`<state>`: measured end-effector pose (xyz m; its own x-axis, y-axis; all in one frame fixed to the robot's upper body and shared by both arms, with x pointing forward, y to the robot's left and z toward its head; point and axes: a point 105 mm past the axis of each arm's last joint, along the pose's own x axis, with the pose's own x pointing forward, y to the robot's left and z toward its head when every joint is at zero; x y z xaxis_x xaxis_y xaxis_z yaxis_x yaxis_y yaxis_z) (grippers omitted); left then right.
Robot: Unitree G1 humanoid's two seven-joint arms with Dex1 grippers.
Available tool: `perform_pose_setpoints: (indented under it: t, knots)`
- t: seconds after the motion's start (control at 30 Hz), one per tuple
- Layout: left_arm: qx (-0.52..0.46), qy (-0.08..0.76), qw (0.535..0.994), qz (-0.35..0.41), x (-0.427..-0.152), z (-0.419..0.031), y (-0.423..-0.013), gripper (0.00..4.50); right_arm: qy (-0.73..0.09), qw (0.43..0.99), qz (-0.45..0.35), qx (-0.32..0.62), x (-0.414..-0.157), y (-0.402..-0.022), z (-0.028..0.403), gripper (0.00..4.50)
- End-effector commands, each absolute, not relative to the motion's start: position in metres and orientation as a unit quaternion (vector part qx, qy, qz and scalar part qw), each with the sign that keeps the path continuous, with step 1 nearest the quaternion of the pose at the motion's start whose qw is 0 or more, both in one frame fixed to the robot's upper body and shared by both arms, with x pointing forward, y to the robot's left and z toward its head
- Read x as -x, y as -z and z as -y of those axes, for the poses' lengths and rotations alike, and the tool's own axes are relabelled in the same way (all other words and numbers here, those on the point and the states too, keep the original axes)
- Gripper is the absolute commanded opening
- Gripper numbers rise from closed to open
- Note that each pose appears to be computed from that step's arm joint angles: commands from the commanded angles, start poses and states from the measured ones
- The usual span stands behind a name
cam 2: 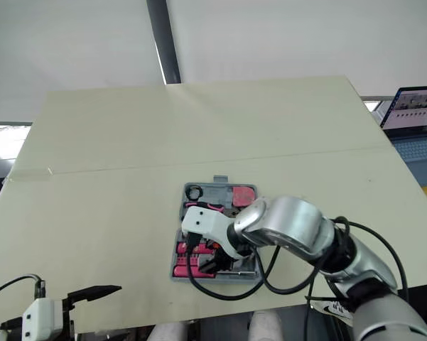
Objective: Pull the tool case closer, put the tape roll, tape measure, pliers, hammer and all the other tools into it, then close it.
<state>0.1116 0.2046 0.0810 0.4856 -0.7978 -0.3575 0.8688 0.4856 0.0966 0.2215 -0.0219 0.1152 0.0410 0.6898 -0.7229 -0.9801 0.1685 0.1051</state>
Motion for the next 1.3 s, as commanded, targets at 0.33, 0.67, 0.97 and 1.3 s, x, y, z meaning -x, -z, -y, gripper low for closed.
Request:
perform_pose_setpoints:
  t: [0.33,0.67,0.97,1.3]
  knots:
    - [-0.135,0.475,0.863,-0.106,-0.122,-0.197,-0.082,4.50,-0.683,0.694,-0.195,0.120,-0.217,-0.103,0.028,0.11]
    - [-0.140,0.461,0.870,-0.110,-0.115,-0.198,-0.083,4.50,-0.683,0.699,-0.165,0.132,-0.219,-0.082,0.027,0.11]
    - [-0.139,0.464,0.868,-0.114,-0.111,-0.199,-0.084,4.50,-0.677,0.701,-0.183,0.129,-0.215,-0.069,0.030,0.11]
    - [-0.141,0.464,0.867,-0.113,-0.113,-0.199,-0.084,4.50,-0.665,0.709,-0.197,0.128,-0.218,-0.059,0.033,0.11]
